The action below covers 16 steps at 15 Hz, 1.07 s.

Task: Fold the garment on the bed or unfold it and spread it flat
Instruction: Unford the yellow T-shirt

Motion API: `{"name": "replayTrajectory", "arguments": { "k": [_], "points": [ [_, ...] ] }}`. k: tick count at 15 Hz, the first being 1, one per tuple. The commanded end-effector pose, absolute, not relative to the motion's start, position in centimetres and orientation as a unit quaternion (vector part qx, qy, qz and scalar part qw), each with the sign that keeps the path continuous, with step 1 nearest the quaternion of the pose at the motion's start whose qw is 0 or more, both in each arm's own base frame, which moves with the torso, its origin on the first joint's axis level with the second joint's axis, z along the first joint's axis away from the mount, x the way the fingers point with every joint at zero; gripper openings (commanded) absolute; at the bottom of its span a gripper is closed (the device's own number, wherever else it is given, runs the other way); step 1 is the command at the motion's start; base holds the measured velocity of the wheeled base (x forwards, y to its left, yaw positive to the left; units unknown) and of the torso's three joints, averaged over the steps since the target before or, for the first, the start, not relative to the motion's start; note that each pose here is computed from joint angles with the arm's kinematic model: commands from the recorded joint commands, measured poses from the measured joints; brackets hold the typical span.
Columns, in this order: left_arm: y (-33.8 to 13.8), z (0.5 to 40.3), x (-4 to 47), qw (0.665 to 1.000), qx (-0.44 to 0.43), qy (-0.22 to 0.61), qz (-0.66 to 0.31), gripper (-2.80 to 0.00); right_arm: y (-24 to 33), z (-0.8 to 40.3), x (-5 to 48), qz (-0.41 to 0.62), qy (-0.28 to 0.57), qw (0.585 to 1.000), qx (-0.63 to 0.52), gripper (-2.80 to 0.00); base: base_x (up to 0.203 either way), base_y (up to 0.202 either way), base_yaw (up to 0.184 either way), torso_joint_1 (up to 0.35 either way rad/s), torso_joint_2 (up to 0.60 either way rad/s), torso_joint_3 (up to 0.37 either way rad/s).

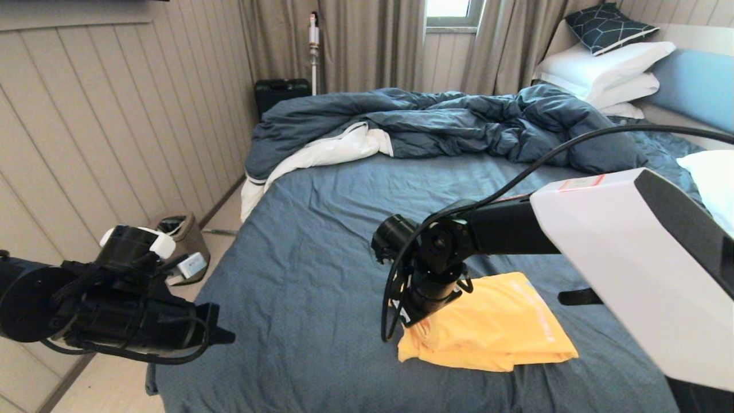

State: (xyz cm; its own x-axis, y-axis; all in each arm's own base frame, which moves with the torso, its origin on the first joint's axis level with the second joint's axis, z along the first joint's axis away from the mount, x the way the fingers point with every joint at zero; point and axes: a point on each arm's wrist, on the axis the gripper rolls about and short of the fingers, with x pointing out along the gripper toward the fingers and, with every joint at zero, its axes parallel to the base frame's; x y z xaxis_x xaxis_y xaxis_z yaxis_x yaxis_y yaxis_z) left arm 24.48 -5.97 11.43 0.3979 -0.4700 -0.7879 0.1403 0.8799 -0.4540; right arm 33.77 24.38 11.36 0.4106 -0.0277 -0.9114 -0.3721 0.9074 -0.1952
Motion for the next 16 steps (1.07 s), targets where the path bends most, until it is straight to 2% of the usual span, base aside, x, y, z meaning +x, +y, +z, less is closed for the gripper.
{"name": "replayTrajectory", "arguments": {
  "k": [1,6,9,12,16],
  "points": [
    [-6.0,11.5,24.4,0.821,-0.161,0.516,-0.187,-2.80,24.3,11.4,33.7,0.104,0.534,0.818,-0.188,-2.80,0.000,0.000,0.000,0.000,0.00,0.000],
    [-6.0,11.5,24.5,0.820,-0.161,0.516,-0.187,-2.80,23.4,12.0,34.2,0.095,0.530,0.823,-0.179,-2.80,0.000,0.000,0.000,0.000,0.00,0.000],
    [-6.1,11.3,24.5,0.817,-0.161,0.519,-0.191,-2.80,21.2,14.4,34.4,0.080,0.516,0.839,-0.157,-2.80,0.000,0.000,0.000,0.000,0.00,0.000],
    [-6.2,11.3,24.4,0.816,-0.161,0.521,-0.193,-2.80,16.4,17.8,34.7,0.039,0.495,0.860,-0.119,-2.80,0.000,0.000,0.000,0.000,0.00,0.000],
    [-6.4,11.1,24.3,0.814,-0.159,0.524,-0.196,-2.80,9.4,19.3,34.2,-0.023,0.502,0.861,-0.083,-2.80,0.000,0.000,0.000,0.000,0.00,0.000]
  ]
}}
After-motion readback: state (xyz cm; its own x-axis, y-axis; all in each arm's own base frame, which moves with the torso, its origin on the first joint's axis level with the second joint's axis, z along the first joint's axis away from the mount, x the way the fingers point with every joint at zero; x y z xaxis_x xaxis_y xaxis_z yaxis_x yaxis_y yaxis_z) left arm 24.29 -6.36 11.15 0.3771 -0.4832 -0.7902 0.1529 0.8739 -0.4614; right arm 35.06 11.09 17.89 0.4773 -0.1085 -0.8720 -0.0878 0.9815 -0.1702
